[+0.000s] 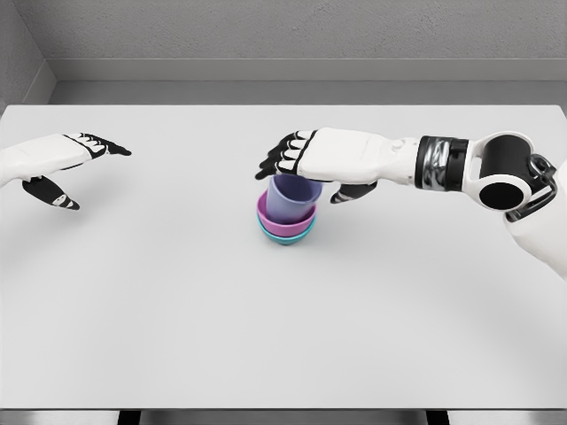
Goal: Stacking bowl and cup with both arms
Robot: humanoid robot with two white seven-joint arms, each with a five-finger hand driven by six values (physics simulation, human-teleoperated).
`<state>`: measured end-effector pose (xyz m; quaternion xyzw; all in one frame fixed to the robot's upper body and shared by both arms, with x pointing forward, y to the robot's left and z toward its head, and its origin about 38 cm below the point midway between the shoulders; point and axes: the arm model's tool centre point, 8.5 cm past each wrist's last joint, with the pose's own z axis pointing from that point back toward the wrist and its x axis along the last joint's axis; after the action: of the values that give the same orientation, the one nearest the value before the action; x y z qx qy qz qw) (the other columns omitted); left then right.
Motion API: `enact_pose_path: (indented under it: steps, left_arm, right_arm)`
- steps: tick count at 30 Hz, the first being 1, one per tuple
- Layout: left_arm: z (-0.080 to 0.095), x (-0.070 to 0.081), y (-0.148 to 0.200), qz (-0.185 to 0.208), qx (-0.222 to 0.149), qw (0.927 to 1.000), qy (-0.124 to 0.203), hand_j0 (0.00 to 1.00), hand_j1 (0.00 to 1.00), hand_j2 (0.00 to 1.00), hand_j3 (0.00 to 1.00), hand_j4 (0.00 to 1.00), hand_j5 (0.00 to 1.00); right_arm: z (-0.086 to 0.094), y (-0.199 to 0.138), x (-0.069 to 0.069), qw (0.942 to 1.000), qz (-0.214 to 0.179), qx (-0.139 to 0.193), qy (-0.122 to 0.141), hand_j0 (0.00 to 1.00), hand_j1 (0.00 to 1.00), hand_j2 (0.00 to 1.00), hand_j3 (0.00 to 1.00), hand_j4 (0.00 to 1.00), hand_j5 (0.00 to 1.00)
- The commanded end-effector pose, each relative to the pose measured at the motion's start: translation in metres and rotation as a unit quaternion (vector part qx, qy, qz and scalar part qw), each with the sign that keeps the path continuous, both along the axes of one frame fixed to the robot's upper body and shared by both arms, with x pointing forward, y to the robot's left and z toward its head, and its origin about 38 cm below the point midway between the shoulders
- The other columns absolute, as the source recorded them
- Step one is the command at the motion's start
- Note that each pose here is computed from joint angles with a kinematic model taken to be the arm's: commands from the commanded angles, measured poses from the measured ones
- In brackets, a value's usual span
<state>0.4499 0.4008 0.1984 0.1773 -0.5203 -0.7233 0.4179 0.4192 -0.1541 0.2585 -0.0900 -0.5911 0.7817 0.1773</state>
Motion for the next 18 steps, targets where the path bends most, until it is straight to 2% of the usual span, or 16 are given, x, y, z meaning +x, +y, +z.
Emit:
enact_pose_path:
  steps: [1, 3, 5, 8, 9, 10, 12, 13, 14, 15, 18]
  left_arm:
    - [0.001, 0.000, 0.001, 0.002, -0.003, 1.0000, 0.000, 1.00, 1.00, 1.00, 1.00, 1.00, 1.00]
    - [0.001, 0.000, 0.001, 0.002, -0.003, 1.0000, 0.000, 1.00, 1.00, 1.00, 1.00, 1.00, 1.00]
    - [0.001, 0.000, 0.001, 0.002, -0.003, 1.0000, 0.000, 1.00, 1.00, 1.00, 1.00, 1.00, 1.00]
    - [0.001, 0.000, 0.001, 0.002, -0.003, 1.0000, 0.000, 1.00, 1.00, 1.00, 1.00, 1.00, 1.00]
    - [0.001, 0.000, 0.001, 0.002, -0.003, 1.0000, 0.000, 1.00, 1.00, 1.00, 1.00, 1.00, 1.00]
    - [0.001, 0.000, 0.001, 0.002, -0.003, 1.0000, 0.000, 1.00, 1.00, 1.00, 1.00, 1.00, 1.00]
    - [0.001, 0.000, 0.001, 0.002, -0.003, 1.0000, 0.000, 1.00, 1.00, 1.00, 1.00, 1.00, 1.00]
    - [0.002, 0.000, 0.001, 0.002, -0.003, 1.0000, -0.001, 1.00, 1.00, 1.00, 1.00, 1.00, 1.00]
    - [0.002, 0.000, 0.002, 0.002, -0.002, 1.0000, -0.001, 1.00, 1.00, 1.00, 1.00, 1.00, 1.00]
    - [0.002, 0.000, 0.002, 0.002, -0.002, 1.0000, -0.001, 1.00, 1.00, 1.00, 1.00, 1.00, 1.00]
    - [0.004, -0.001, 0.004, 0.006, -0.008, 1.0000, -0.001, 1.00, 1.00, 1.00, 1.00, 1.00, 1.00]
  right_arm:
    - [0.000, 0.000, 0.000, 1.0000, -0.001, 0.002, 0.001, 1.00, 1.00, 1.00, 1.00, 1.00, 1.00]
    - [0.003, -0.001, 0.000, 1.0000, 0.000, 0.003, -0.002, 1.00, 1.00, 1.00, 1.00, 1.00, 1.00]
    - [0.016, -0.001, 0.002, 0.9998, 0.000, 0.007, -0.017, 1.00, 1.00, 1.00, 1.00, 1.00, 1.00]
    - [0.055, -0.017, 0.003, 0.9973, -0.015, 0.034, -0.063, 1.00, 1.00, 1.00, 1.00, 1.00, 1.00]
    - [0.071, -0.042, 0.005, 0.9953, -0.037, 0.034, -0.083, 1.00, 1.00, 1.00, 1.00, 1.00, 1.00]
    - [0.081, -0.061, 0.003, 0.9939, -0.051, 0.034, -0.092, 1.00, 1.00, 1.00, 1.00, 1.00, 1.00]
    - [0.095, -0.104, -0.011, 0.9917, -0.060, 0.026, -0.111, 1.00, 1.00, 1.00, 1.00, 1.00, 1.00]
    - [0.091, -0.121, -0.016, 0.9913, -0.070, 0.033, -0.106, 1.00, 1.00, 1.00, 1.00, 1.00, 1.00]
    - [0.085, -0.136, -0.024, 0.9916, -0.069, 0.022, -0.107, 1.00, 1.00, 1.00, 1.00, 1.00, 1.00]
    - [0.080, -0.152, -0.026, 0.9909, -0.088, 0.018, -0.101, 1.00, 1.00, 1.00, 1.00, 1.00, 1.00]
    - [0.069, -0.164, -0.031, 0.9910, -0.103, 0.011, -0.085, 1.00, 1.00, 1.00, 1.00, 1.00, 1.00]
